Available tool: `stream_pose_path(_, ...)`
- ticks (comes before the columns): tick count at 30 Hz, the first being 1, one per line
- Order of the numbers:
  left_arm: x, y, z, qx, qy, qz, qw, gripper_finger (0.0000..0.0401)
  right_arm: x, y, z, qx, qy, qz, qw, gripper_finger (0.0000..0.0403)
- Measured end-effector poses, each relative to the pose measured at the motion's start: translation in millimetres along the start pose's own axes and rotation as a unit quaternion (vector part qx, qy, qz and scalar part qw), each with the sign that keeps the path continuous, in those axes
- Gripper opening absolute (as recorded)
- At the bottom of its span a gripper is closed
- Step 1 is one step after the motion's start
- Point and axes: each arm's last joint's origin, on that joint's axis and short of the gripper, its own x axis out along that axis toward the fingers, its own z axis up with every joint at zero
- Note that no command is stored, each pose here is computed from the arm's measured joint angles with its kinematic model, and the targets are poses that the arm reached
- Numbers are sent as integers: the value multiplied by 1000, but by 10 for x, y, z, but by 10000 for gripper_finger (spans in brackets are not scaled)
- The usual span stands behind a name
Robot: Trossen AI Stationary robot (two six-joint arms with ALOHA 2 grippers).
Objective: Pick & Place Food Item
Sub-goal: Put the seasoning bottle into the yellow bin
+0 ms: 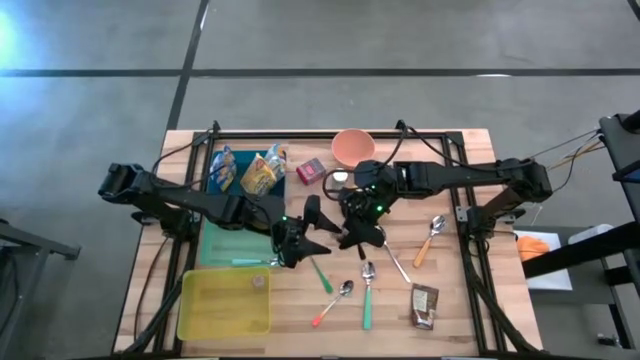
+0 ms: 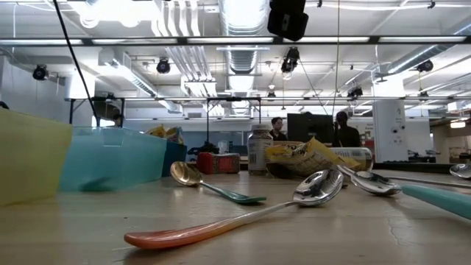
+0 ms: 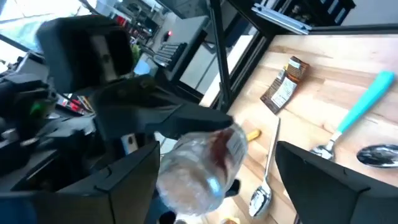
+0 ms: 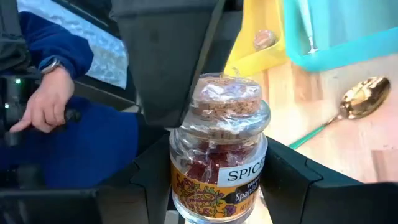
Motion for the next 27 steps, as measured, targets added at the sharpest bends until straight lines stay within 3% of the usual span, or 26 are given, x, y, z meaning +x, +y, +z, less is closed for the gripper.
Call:
stream_pose_path(6, -3, 50, 29, -8, -15, 19, 1000, 325, 50, 79, -43, -5, 15, 20, 1000, 186)
stream_pose_path(19, 16, 12, 29, -30, -50, -17, 998, 322, 179, 65, -5, 17, 21, 35, 999, 186)
stream_pose_path(27, 171, -25, 6, -59, -19, -61, 996, 291, 321, 40, 80, 22, 49, 60, 997, 186)
